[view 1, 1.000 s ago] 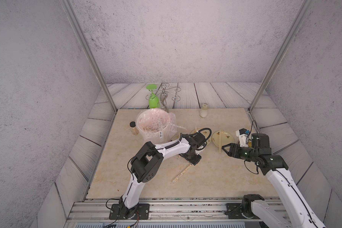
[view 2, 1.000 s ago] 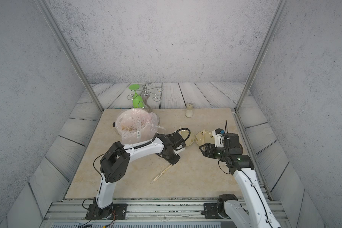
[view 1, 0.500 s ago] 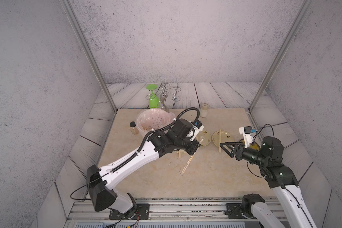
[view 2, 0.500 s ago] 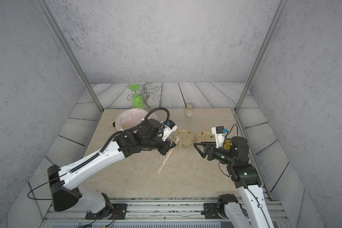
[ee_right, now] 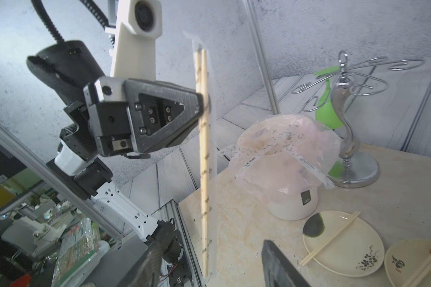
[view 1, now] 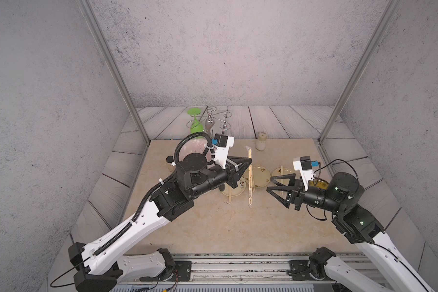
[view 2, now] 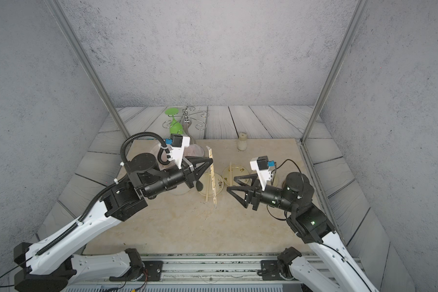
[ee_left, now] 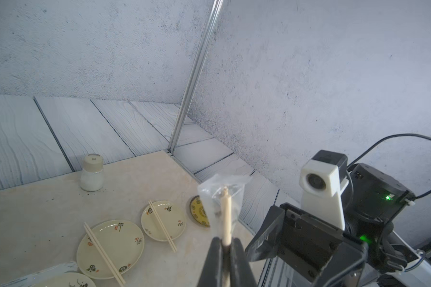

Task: Remove the packaging of disposable chopsticks
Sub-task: Pick up the disposable chopsticks from the center of the board, then remove the packet bag from the disposable chopsticks.

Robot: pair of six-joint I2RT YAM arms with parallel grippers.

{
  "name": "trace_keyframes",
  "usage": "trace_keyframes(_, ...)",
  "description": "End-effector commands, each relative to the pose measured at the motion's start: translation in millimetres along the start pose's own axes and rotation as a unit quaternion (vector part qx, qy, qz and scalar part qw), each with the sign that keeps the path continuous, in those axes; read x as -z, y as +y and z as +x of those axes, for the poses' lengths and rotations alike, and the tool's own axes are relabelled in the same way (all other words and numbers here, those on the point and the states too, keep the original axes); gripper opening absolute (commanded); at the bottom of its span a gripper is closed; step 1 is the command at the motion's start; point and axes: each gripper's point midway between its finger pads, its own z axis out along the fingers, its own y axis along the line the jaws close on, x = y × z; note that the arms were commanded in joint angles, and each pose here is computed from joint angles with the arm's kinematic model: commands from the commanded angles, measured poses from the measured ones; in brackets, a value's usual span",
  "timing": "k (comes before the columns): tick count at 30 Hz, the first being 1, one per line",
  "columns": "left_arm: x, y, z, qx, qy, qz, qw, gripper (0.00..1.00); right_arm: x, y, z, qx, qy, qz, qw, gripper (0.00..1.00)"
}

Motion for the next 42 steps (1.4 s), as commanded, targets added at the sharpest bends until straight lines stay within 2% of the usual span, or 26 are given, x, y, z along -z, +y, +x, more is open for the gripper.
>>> trace_keyframes(1, 7.8, -2.4, -16.5, 0.027, -0.045, 0.003, 0.999, 0.0, -14.5, 0.4, 2.6, 0.038, 0.02, 0.013, 0.999, 0.65)
trace_keyframes(7, 19.3, 2.8, -21.0, 0.043, -0.069, -0.008, 0.997, 0.0, -44.0, 6.4, 24.7, 0.071, 0.07, 0.014, 0.995, 0.64)
trace_keyframes(11, 27.7, 11.0, -23.0, 0.047, -0.089, -0.026, 0.995, 0.0, -59.5, 2.2, 43.7, 0.073, 0.098, 0.013, 0.992, 0.58)
trace_keyframes(16, 31.1, 12.1, -23.8, 0.049, -0.091, -0.031, 0.994, 0.0, -67.7, 1.4, 54.5, 0.07, 0.107, 0.008, 0.992, 0.38)
trace_keyframes(21, 32.0, 11.6, -26.0, 0.053, -0.095, -0.03, 0.994, 0.0, -68.2, 1.3, 52.5, 0.071, 0.104, 0.013, 0.992, 0.02)
trace_keyframes(25, 35.0, 9.8, -28.3, 0.05, -0.099, -0.027, 0.993, 0.0, -64.4, 4.3, 51.6, 0.071, 0.099, 0.01, 0.992, 0.0)
trace_keyframes(26, 36.8, 7.0, -30.1, 0.043, -0.1, -0.022, 0.994, 0.05, -62.4, 6.8, 51.5, 0.072, 0.098, 0.004, 0.993, 0.0)
trace_keyframes(28, 42.4, 1.8, -34.1, 0.024, -0.099, -0.015, 0.995, 0.57, -57.6, 16.9, 53.4, 0.077, 0.099, -0.022, 0.992, 0.0)
trace_keyframes(29, 45.2, 0.1, -36.2, 0.019, -0.098, -0.013, 0.995, 0.68, -55.1, 22.7, 54.6, 0.079, 0.099, -0.038, 0.991, 0.0)
trace_keyframes(30, 48.2, -3.2, -38.1, 0.015, -0.095, -0.007, 0.995, 0.72, -51.8, 30.2, 56.5, 0.08, 0.1, -0.058, 0.99, 0.0)
trace_keyframes(35, 51.7, -27.3, -38.8, -0.002, -0.071, 0.055, 0.996, 0.7, -41.0, 61.0, 66.1, 0.072, 0.116, -0.15, 0.979, 0.0)
trace_keyframes(39, 51.3, -43.1, -36.5, -0.009, -0.057, 0.098, 0.994, 0.59, -37.4, 78.3, 64.7, 0.064, 0.116, -0.203, 0.97, 0.0)
trace_keyframes(42, 55.7, -54.3, -37.0, -0.02, -0.059, 0.129, 0.99, 0.51, -36.7, 84.6, 58.3, 0.065, 0.108, -0.218, 0.968, 0.0)
